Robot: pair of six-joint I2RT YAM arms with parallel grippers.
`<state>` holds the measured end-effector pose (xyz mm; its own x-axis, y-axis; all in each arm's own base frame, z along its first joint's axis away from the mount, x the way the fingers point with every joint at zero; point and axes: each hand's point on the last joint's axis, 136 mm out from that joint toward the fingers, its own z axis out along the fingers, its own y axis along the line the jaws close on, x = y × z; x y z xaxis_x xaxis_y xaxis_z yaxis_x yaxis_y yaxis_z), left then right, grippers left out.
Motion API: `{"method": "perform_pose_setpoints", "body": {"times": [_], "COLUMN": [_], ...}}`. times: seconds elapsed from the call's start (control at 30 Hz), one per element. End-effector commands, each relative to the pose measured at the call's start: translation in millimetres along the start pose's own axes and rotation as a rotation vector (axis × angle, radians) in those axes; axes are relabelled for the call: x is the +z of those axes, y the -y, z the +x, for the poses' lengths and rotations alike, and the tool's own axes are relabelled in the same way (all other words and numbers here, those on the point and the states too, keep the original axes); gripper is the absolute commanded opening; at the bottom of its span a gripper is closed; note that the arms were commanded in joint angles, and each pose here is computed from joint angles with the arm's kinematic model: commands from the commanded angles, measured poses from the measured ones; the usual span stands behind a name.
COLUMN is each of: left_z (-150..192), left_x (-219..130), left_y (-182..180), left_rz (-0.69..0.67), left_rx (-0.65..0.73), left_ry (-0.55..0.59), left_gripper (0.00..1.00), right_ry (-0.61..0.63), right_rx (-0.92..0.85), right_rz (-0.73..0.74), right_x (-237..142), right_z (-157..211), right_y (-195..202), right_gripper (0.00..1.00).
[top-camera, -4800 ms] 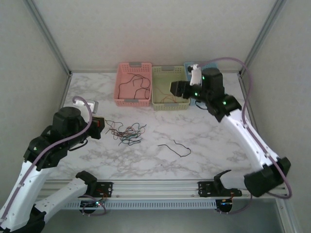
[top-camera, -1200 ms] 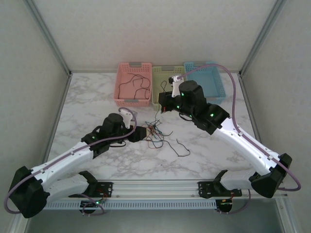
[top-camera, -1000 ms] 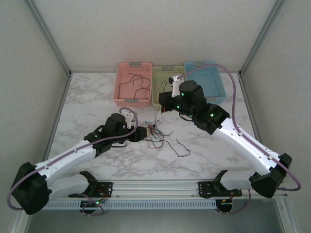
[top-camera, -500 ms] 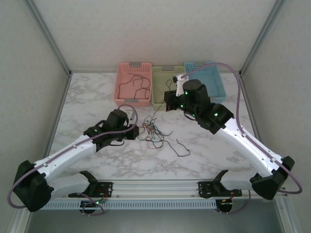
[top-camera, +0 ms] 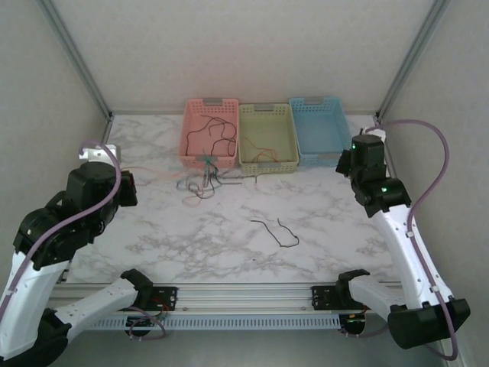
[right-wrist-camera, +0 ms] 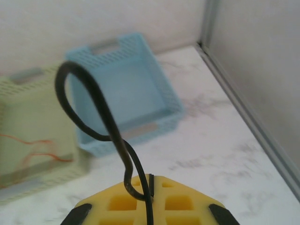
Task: Untangle the cables
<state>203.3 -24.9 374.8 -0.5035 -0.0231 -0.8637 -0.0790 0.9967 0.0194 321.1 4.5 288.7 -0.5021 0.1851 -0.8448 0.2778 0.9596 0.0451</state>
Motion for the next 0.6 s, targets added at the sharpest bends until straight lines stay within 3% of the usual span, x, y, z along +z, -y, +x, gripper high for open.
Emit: {"method": "perform_pose_setpoints", "body": {"times": [0.0, 0.2, 0.43, 0.57], "left_z": [12, 7, 29, 35], "left_x": [-6, -16, 2, 8], "left_y": [-35, -49, 13, 31], "left_rz": [-0.170, -0.216, 0.101, 0.179], "left_rx": [0.115, 0.127, 0.096, 0.080], "left_ry": [-0.046, -0.021, -0.095, -0.115], "left_gripper": [0.00, 0.00, 0.00, 0.00], "right_ry": [-0.057, -0.093, -0.075, -0.047], "right_rx": [0.014, 0.060, 0.141, 0.169], "right_rz": [0.115, 0.183, -0.101, -0.265], "right_x": [16, 33, 24, 5], "right_z": [20, 37, 30, 7], "right_y": [29, 58, 13, -14], "right_gripper": [0.00, 0.00, 0.00, 0.00]}}
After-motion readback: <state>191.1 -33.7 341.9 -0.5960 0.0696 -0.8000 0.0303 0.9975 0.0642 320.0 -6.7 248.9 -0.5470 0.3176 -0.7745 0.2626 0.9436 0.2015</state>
